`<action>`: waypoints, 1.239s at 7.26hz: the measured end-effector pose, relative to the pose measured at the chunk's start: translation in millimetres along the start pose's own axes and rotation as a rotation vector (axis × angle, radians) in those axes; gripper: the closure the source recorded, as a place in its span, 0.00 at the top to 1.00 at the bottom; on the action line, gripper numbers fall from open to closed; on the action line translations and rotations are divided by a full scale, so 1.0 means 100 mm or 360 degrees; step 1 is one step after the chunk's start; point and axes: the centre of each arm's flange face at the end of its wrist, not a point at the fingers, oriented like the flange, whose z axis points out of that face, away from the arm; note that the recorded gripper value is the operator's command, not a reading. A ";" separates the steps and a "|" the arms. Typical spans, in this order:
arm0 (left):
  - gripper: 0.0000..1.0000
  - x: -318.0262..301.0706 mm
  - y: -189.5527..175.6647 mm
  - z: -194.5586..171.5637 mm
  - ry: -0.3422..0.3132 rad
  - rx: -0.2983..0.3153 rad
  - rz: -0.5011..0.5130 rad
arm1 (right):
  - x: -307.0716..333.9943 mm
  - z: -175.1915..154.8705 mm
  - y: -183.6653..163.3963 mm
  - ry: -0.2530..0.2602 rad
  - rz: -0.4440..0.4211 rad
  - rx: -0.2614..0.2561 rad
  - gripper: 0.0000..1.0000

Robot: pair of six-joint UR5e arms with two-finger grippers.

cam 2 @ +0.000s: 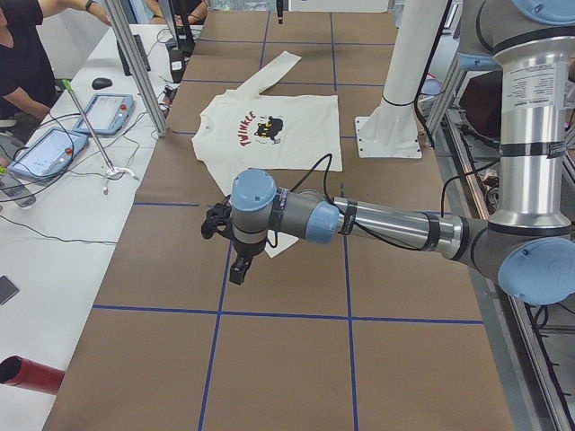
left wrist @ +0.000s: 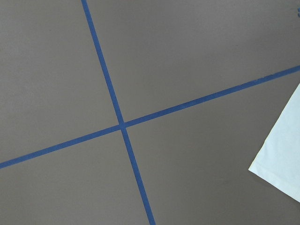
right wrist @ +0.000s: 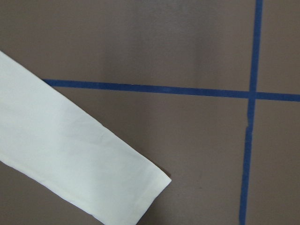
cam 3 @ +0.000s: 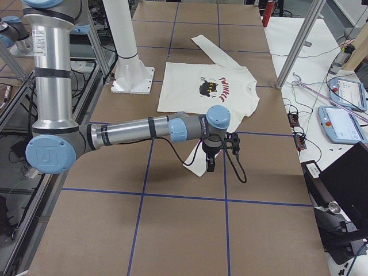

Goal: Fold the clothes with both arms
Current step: 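Move the right gripper toward the sleeve nearest it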

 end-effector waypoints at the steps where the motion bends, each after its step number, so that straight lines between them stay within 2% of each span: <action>1: 1.00 0.00 0.02 0.01 0.0001 -0.0003 -0.0004 | -0.21 0.16 -0.01 -0.0014 -0.0078 -0.0012 1.00; 2: 1.00 0.00 0.03 0.00 0.0006 -0.0003 -0.0004 | -0.45 0.32 -0.01 -0.0030 -0.0122 -0.0022 1.00; 3: 1.00 0.02 0.04 0.00 0.0029 0.0002 -0.0001 | -0.64 0.45 0.00 -0.0043 -0.0105 -0.0031 1.00; 5: 1.00 0.05 0.05 0.00 0.0070 0.0010 0.0004 | -0.61 0.71 0.01 -0.0023 0.0041 -0.0059 0.98; 7: 1.00 0.06 0.05 -0.01 0.0077 0.0012 0.0007 | -0.32 1.02 -0.01 0.0002 0.0158 -0.0035 0.96; 9: 1.00 0.07 0.05 -0.02 0.0077 0.0017 0.0012 | -0.06 1.27 -0.02 0.0020 0.0279 -0.0011 0.84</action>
